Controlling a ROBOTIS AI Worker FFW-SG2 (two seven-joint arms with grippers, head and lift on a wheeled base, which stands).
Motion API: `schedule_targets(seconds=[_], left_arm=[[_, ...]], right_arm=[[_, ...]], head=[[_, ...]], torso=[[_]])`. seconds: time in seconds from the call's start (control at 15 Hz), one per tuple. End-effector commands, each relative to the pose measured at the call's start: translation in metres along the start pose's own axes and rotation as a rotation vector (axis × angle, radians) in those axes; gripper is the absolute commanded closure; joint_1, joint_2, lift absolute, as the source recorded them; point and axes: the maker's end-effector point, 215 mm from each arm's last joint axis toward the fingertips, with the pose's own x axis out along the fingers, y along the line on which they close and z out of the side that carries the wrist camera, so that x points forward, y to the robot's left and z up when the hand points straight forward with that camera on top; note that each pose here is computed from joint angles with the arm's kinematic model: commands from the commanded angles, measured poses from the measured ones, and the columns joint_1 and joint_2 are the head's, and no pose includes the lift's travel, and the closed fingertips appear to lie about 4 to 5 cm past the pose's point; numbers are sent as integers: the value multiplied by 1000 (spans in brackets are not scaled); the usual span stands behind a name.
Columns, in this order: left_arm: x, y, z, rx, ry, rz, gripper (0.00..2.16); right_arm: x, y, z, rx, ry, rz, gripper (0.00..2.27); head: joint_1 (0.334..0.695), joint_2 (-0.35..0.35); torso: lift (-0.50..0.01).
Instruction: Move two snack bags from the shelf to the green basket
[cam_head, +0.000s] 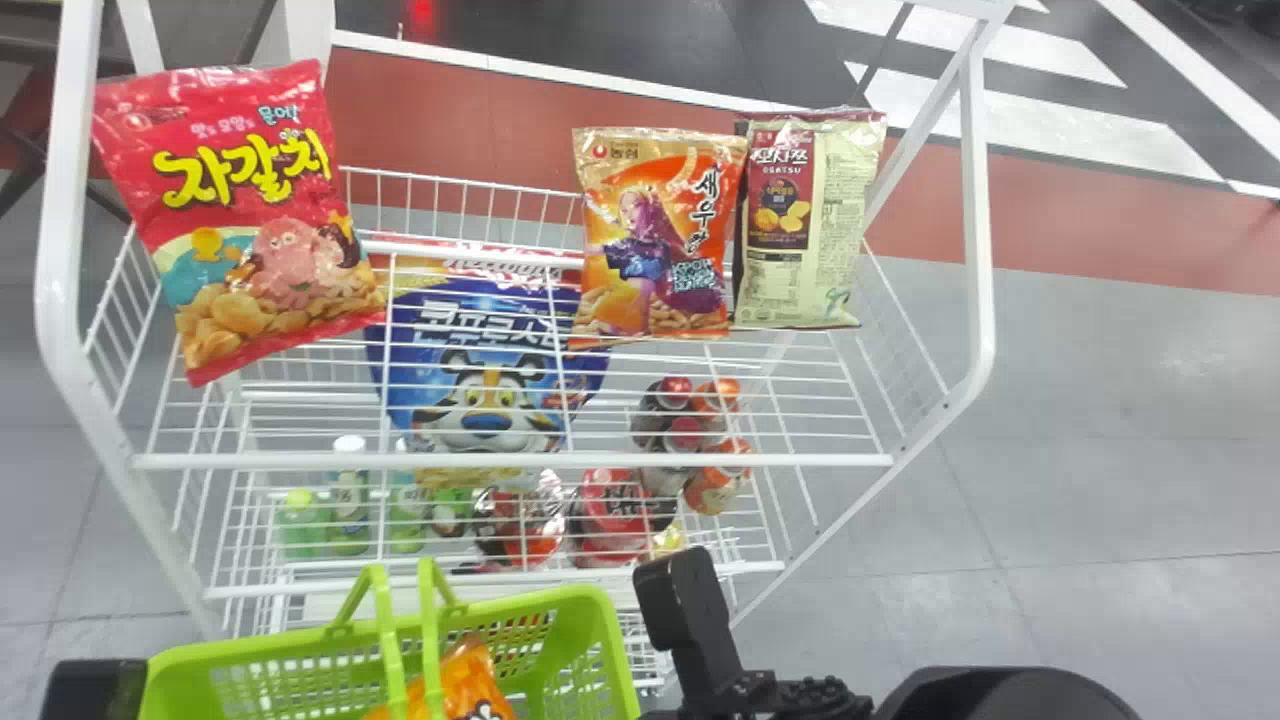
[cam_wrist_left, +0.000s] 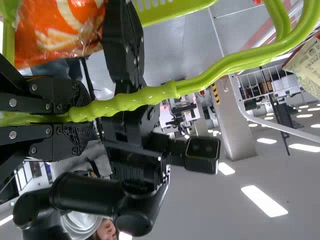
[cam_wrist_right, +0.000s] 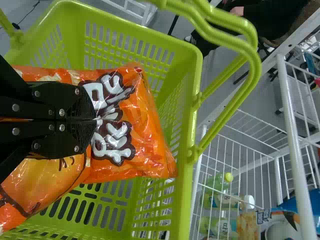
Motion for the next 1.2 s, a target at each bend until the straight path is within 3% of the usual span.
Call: schedule_targets(seconds=[0.0,0.2,0.33,0.4,0.53,0.8,0.93,1.13], left_arm=[[1,-2,0,4,2,-2,2111],[3,-2,-1,7,7,-1,2111],[3,-2,-1,7,8,1,2111],[3,-2,-1,8,7,2,2111],[2,-1,-1,8,6,7,2111],[4,-1,0,11,9,3,2111],[4,-1,1,12,10,4,2111],[5,-1,1,12,11,3,2111]], right_arm=[[24,-14,6,-2,-4,-15,2132],[58,-21,36,-22,-119,15,2132],[68,-22,37,-23,-128,25,2105],[64,-20,38,-27,-125,33,1686],[47,-23,33,-39,-99,0,-2],[1,-41,24,-77,-40,-111,49],[-20,-42,35,-88,-79,-131,70],[-61,-45,87,-115,-241,-155,80]], head=[[695,-279],[695,-243],[695,-175],[695,-161],[695,-149],[695,-227],[695,-311],[695,-350]], torso=[[-18],[-18],[-18],[-18],[-18],[-18],[-18],[-18]])
